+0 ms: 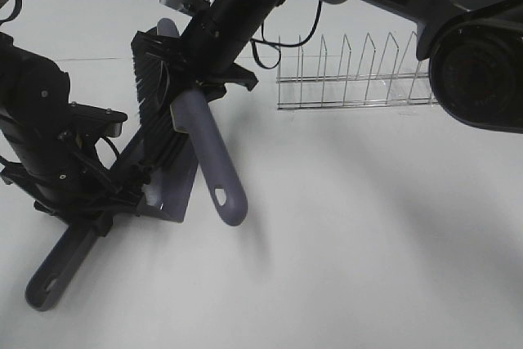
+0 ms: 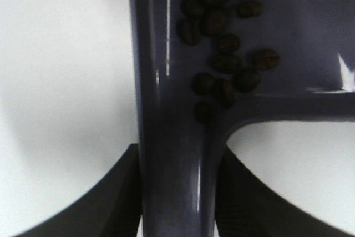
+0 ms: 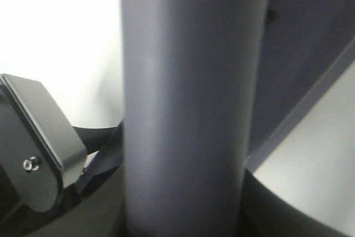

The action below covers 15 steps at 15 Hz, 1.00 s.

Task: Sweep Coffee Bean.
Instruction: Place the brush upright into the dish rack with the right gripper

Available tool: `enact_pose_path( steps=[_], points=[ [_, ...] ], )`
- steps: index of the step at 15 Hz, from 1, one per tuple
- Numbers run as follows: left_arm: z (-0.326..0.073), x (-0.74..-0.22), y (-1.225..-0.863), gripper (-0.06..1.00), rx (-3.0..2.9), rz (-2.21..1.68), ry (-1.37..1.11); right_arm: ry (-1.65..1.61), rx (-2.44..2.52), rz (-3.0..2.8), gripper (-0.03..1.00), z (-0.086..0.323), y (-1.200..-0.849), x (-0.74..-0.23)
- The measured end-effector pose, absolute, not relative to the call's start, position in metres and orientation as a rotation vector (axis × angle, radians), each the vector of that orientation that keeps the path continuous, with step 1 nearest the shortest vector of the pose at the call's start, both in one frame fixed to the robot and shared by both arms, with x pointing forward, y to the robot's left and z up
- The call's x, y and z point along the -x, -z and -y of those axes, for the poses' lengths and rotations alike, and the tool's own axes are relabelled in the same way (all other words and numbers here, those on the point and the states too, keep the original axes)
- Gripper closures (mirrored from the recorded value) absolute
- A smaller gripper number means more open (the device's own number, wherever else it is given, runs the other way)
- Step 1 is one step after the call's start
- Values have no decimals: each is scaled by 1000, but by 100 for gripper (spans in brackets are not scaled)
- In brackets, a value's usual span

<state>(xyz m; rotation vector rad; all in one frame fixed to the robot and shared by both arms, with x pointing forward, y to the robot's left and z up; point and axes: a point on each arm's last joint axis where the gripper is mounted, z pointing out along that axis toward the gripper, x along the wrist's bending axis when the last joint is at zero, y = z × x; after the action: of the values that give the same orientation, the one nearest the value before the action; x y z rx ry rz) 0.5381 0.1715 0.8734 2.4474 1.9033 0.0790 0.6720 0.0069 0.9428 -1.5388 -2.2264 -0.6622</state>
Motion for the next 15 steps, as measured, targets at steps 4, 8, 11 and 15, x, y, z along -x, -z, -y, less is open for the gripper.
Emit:
enact_pose_path(
  steps=[4, 8, 11, 15],
  points=[
    [-171, -538, -873, 61, -2447, -1903, -79, 601, 1737, 2537, 68, 15, -964, -692],
    [-171, -538, -873, 61, -2447, -1903, -79, 501, 1817, 2694, 68, 29, -963, -700],
    [-171, -538, -873, 61, -2447, -1903, -79, 490, 1823, 2714, 68, 31, -963, -701],
    [-172, -538, -873, 61, -2449, -1904, -78, 524, 1806, 2669, 68, 28, -970, -697]
  ],
)
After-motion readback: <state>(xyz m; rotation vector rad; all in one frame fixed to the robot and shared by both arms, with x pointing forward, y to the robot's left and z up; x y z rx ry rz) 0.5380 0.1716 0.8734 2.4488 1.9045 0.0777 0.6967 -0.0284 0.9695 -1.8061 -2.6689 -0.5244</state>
